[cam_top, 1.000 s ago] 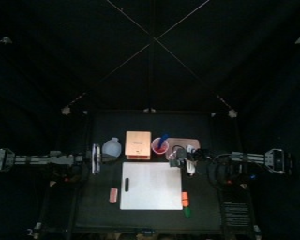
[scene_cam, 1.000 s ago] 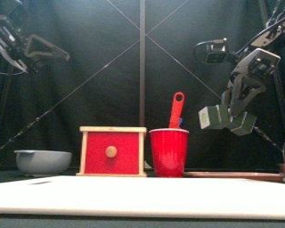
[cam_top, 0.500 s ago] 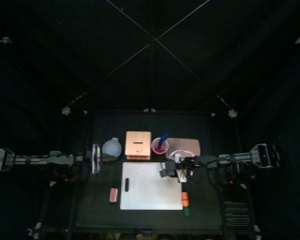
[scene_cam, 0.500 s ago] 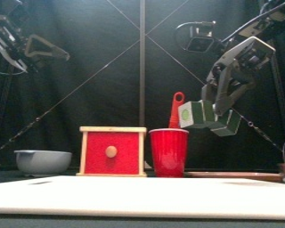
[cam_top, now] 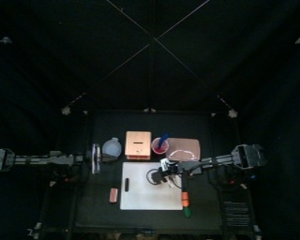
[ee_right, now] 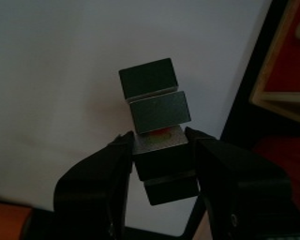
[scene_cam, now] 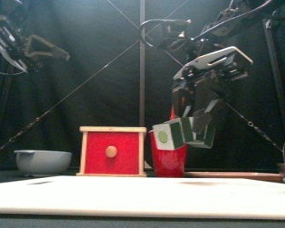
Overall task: Place sushi on board then cut the sushi with the knife then place the pieces on the plate
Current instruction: Place the sushi on the board
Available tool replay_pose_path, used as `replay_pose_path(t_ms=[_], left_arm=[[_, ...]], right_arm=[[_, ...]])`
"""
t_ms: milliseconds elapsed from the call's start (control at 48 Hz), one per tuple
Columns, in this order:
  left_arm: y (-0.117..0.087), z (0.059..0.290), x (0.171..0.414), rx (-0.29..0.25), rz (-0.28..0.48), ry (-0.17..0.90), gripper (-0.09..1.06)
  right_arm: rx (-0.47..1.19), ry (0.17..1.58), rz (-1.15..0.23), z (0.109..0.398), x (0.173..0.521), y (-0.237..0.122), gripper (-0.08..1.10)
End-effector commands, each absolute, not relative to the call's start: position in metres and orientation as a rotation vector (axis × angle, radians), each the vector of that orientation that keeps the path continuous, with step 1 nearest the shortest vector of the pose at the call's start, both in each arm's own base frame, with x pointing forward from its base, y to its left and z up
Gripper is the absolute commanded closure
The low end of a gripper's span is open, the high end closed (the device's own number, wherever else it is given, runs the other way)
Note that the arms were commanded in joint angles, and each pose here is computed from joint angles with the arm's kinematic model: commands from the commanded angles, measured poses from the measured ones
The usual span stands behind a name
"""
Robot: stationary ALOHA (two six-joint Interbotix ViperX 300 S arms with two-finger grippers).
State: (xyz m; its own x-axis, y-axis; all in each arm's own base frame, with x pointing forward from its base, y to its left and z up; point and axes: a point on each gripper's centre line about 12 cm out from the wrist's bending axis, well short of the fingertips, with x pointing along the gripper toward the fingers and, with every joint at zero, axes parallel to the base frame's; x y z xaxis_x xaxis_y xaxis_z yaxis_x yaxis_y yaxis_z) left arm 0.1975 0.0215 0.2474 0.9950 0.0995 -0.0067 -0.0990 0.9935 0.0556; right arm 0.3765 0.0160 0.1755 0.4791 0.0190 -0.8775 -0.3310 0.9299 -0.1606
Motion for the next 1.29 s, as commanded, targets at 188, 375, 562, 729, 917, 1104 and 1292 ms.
replay_pose_path(t_ms=[188,375,562,729,917,1104,1292], left_arm=[[0.023,0.250,0.199,0.059,0.104,0.002,0.99],[0.023,0.249,0.198,0.056,0.106,0.005,0.99],[0.023,0.249,0.198,0.055,0.106,0.007,0.99],[0.023,0.249,0.198,0.056,0.106,0.005,0.99],[0.023,0.247,0.198,0.055,0.109,0.011,0.99],[0.024,0.246,0.197,0.055,0.114,0.014,0.99],[0.024,0.243,0.197,0.054,0.113,0.021,0.99]], right_arm=[[-0.388,1.005,0.332,0.189,0.408,0.038,0.41],[-0.372,1.036,0.474,0.183,0.415,0.051,0.41],[-0.439,1.053,0.570,0.174,0.419,0.053,0.39],[-0.551,1.081,0.607,0.170,0.422,0.048,0.39],[-0.614,1.089,0.622,0.174,0.432,0.043,0.39],[-0.608,1.053,0.674,0.172,0.443,0.043,0.39],[-0.586,1.062,0.722,0.157,0.446,0.046,0.39]])
